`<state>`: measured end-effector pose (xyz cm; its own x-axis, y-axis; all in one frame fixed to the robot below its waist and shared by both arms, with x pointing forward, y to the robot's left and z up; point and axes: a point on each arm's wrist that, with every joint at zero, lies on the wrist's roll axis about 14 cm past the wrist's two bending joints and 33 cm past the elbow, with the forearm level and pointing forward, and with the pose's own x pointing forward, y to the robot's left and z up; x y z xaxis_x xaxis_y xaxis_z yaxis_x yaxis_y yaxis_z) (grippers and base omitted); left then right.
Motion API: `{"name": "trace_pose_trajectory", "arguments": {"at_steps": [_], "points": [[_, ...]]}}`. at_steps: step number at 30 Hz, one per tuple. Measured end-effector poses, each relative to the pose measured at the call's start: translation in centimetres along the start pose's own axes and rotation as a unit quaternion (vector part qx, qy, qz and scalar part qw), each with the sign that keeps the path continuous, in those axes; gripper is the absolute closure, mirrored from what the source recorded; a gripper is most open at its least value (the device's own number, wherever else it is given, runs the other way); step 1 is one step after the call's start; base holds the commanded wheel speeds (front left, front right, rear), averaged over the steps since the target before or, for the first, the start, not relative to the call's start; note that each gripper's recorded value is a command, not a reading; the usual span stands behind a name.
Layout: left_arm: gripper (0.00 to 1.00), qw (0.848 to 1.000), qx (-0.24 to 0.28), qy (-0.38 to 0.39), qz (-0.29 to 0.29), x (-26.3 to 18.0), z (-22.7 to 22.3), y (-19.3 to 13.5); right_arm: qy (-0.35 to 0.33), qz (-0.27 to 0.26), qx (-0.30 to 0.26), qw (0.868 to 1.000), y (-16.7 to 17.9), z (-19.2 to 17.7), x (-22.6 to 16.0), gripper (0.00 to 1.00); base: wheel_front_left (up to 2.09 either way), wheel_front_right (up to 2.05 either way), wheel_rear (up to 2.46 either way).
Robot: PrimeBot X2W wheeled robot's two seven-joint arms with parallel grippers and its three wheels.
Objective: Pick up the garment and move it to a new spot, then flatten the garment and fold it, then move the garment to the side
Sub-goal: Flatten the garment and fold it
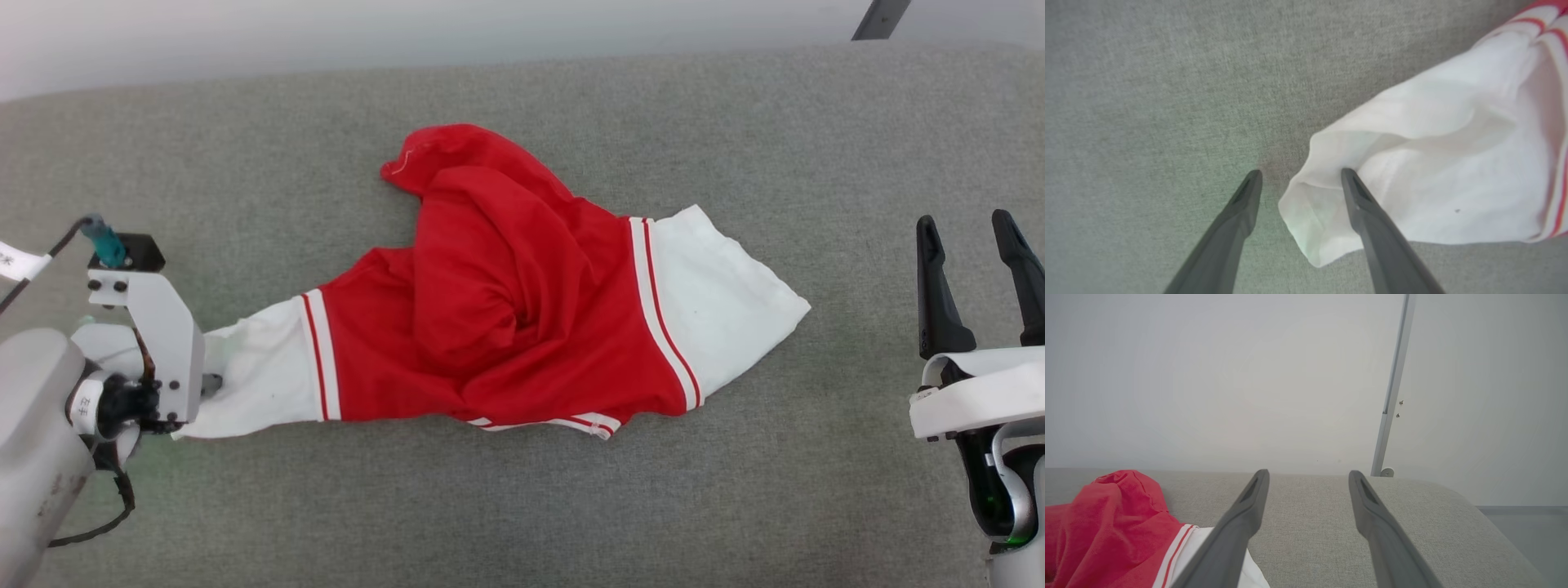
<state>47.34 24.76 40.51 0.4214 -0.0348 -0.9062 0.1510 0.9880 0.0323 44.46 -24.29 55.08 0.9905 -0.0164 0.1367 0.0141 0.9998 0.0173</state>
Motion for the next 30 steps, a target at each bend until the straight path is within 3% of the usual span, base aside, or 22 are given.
{"name": "trace_pose_trajectory", "arguments": {"at_steps": [11,12,15,22,30], "points": [[0.00,0.998,-0.016,0.053,0.004,0.9,-1.8,-0.1,0.009,-0.009,-0.002,1.000,-0.6,-0.8,0.0,0.00,0.00,0.00,0.00],[0.08,0.998,-0.018,0.056,0.002,0.8,-1.9,-0.1,0.009,-0.009,-0.001,1.000,-0.6,-0.8,0.0,0.00,0.00,0.00,0.00],[1.00,0.998,-0.026,0.060,-0.006,0.8,-2.4,-0.3,0.009,-0.007,0.000,1.000,-0.5,-0.8,0.0,0.00,0.00,0.00,0.00],[1.00,0.997,-0.035,0.060,-0.026,0.9,-2.8,-1.0,0.027,0.002,0.007,1.000,0.1,-1.6,0.3,0.00,0.00,0.00,0.00],[1.00,0.998,-0.031,0.048,-0.034,1.3,-2.5,-1.5,0.140,0.038,0.022,0.989,1.8,-6.1,1.8,0.00,0.00,0.00,0.00]]}}
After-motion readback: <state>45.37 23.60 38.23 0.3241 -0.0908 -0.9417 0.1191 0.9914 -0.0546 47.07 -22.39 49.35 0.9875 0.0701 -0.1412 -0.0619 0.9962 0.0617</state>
